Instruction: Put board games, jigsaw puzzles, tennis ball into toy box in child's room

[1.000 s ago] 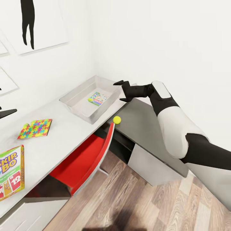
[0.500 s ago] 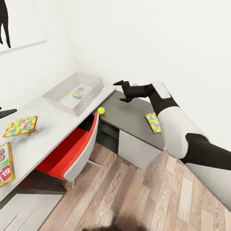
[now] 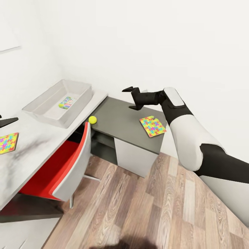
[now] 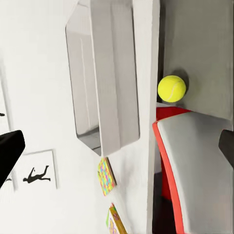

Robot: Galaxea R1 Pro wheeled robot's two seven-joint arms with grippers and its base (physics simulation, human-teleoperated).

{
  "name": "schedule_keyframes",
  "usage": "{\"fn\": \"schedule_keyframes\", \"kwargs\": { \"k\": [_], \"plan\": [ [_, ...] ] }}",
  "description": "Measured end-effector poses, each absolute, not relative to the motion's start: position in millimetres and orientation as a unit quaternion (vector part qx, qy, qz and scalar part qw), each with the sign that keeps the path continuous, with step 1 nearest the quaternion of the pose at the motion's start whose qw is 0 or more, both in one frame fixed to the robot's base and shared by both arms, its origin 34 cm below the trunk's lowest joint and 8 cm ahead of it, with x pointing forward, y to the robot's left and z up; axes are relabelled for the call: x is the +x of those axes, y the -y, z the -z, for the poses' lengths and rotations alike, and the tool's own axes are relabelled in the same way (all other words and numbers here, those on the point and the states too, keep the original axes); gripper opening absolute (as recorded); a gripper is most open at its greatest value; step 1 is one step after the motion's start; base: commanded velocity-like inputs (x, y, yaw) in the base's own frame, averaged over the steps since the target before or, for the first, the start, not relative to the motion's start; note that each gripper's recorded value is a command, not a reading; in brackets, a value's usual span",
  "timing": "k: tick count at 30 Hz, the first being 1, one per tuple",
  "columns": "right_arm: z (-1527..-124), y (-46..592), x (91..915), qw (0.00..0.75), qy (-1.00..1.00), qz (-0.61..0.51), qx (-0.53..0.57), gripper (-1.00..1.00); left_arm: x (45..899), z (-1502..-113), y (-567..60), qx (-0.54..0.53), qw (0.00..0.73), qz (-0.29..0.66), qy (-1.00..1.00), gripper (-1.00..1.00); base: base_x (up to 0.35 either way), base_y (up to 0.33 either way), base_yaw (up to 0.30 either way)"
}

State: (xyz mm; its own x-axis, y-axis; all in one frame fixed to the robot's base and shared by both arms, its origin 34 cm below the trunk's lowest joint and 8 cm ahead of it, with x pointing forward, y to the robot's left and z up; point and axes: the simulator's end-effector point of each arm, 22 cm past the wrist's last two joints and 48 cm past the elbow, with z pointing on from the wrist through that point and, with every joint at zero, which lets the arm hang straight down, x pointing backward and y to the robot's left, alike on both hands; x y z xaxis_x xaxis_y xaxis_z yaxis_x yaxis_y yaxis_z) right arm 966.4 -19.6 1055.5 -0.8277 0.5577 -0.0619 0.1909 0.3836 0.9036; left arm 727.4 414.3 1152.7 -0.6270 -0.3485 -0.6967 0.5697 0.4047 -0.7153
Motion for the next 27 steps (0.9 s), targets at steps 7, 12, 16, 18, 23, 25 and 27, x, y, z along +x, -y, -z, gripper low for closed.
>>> {"fn": "schedule_keyframes", "kwargs": {
  "k": [7,12,16,18,23,25,27],
  "plan": [
    [-1063.4,16.5,968.1,0.186,-0.802,-0.520,0.227,1.00,727.4,-1153.0,-414.3,0.077,0.425,0.540,-0.722,1.00,-0.074,0.069,-0.280],
    [-1069.8,14.1,969.2,0.191,-0.794,-0.533,0.224,1.00,727.3,-1153.2,-414.4,0.077,0.425,0.540,-0.722,1.00,-0.014,0.013,-0.280],
    [-1071.2,13.7,969.6,0.192,-0.792,-0.535,0.223,1.00,727.1,-1153.6,-415.1,0.077,0.425,0.539,-0.723,1.00,-0.003,0.003,-0.280],
    [-1071.5,13.5,969.6,0.192,-0.791,-0.536,0.223,1.00,727.1,-1153.7,-415.3,0.077,0.425,0.539,-0.723,1.00,-0.001,0.001,-0.280],
    [-1071.6,13.4,969.5,0.192,-0.791,-0.536,0.223,1.00,727.0,-1153.5,-415.6,0.077,0.425,0.539,-0.723,1.00,0.000,0.000,-0.280],
    [-1071.6,13.4,969.5,0.192,-0.791,-0.536,0.223,1.00,726.9,-1153.5,-415.7,0.077,0.425,0.538,-0.724,1.00,0.000,0.000,-0.280],
    [-1071.8,13.5,969.6,0.192,-0.791,-0.536,0.223,1.00,726.9,-1153.6,-415.7,0.077,0.425,0.538,-0.724,1.00,0.000,0.000,-0.280]
  ]
}}
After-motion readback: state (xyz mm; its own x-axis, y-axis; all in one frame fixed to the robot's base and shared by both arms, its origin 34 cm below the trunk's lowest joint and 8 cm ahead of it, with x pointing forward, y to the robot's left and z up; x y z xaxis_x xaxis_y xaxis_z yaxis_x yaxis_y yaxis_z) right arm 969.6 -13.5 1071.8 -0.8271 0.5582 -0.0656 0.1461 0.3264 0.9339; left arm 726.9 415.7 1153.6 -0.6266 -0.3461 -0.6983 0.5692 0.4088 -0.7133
